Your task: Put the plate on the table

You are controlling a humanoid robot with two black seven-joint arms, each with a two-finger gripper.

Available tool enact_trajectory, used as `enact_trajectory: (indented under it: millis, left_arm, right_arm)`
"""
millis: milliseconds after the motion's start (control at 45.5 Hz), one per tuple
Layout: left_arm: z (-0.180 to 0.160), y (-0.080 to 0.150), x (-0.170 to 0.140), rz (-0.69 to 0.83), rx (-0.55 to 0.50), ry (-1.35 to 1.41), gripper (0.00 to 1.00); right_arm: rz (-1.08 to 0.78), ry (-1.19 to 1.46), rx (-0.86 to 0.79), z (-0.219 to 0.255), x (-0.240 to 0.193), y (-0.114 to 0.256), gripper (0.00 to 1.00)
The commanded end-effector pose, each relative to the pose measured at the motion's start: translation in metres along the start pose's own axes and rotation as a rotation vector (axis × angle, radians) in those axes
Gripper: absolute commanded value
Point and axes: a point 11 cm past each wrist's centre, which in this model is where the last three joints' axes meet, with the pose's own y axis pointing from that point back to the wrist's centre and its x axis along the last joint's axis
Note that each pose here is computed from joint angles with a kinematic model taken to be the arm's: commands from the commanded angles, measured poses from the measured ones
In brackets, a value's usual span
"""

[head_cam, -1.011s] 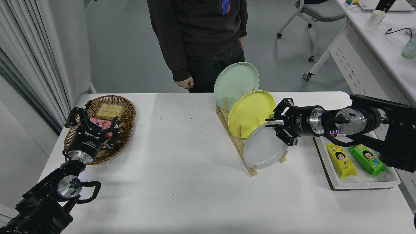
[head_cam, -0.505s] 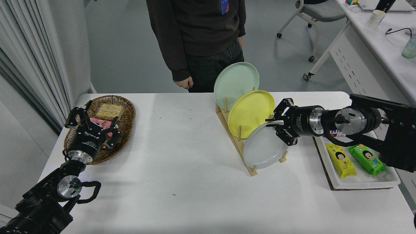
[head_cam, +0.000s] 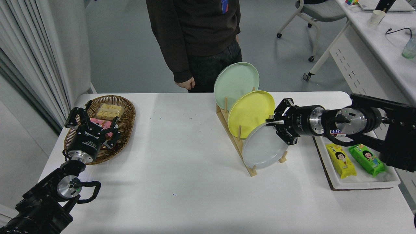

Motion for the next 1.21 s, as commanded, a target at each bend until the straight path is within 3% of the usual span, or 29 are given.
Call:
enact_trajectory:
  millis: [0,1187]
  left_arm:
    - [0.0,0.0,0.0,0.0,0.0,0.0,0.98]
    - [0.0,0.0,0.0,0.0,0.0,0.0,0.98]
  right_arm:
    - [-0.002,0.001,0.001,-0.001,0.0,0.0,0.02]
    - [-0.054,0.041,0.011,-0.024,-0.001,0.019,0.0]
